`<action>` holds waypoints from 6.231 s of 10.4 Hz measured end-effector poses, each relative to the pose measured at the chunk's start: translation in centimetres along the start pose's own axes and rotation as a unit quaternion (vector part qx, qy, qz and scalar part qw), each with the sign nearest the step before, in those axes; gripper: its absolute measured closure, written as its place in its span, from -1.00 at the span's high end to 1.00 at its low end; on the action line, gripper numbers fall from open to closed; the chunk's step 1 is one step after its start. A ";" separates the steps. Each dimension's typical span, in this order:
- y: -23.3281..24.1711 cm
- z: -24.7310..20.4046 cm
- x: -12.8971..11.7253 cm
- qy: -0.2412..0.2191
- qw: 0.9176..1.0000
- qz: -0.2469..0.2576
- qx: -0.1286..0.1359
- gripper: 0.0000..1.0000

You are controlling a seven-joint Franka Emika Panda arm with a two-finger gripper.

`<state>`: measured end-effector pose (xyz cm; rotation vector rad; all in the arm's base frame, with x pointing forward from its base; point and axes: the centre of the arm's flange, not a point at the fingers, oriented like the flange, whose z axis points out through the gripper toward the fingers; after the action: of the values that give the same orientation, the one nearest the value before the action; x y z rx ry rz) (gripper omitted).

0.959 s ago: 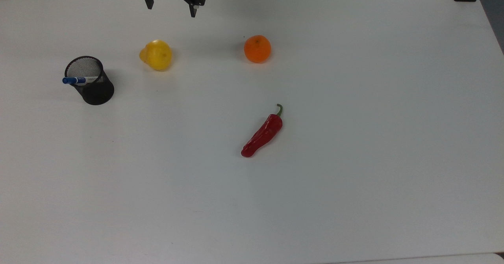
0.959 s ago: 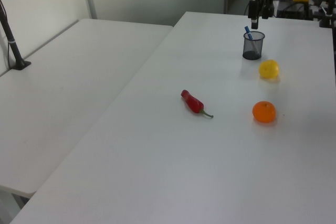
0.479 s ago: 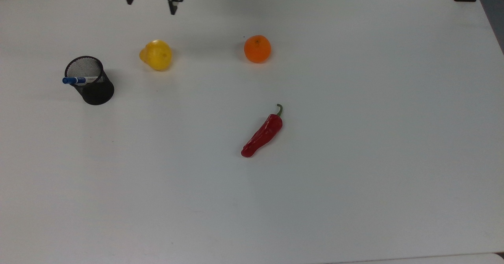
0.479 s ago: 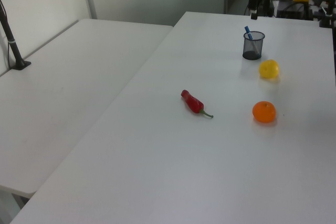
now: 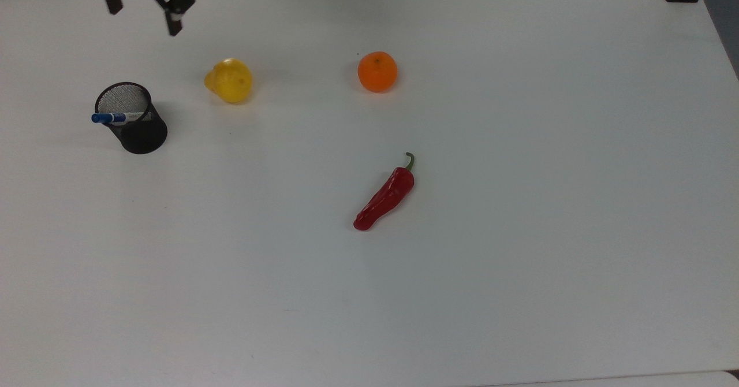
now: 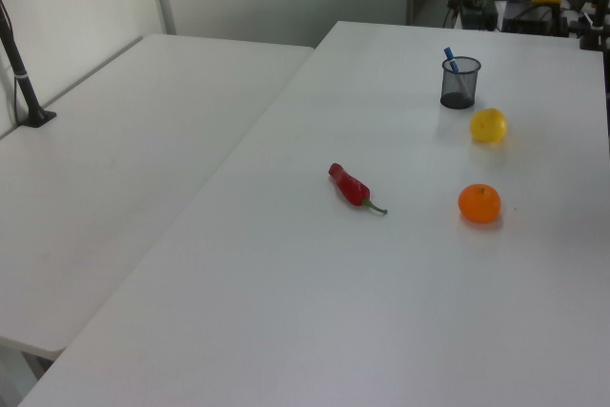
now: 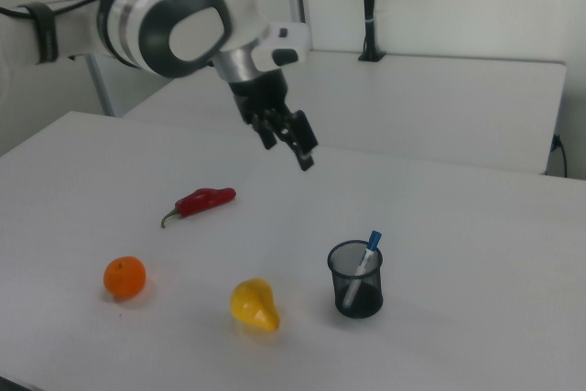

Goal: Take marker pen
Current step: 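Lower the open gripper onto the marker in the pen cup, then close the gripper on the blue-capped marker, then lift the marker up out of the pen cup, then carry the marker past the yellow pear toward the red chili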

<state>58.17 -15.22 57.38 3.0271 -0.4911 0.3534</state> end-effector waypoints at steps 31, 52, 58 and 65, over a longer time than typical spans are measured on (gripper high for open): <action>8.6 14.4 5.3 0.066 0.997 0.027 -0.037 -0.61; -0.4 2.0 7.3 0.049 0.995 0.067 0.059 -0.61; -8.2 3.3 5.0 -0.024 0.997 0.013 0.067 -0.61; -17.8 10.9 0.9 -0.136 0.986 -0.091 0.033 -0.61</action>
<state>67.02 0.35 46.69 3.1671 -0.2152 -0.0561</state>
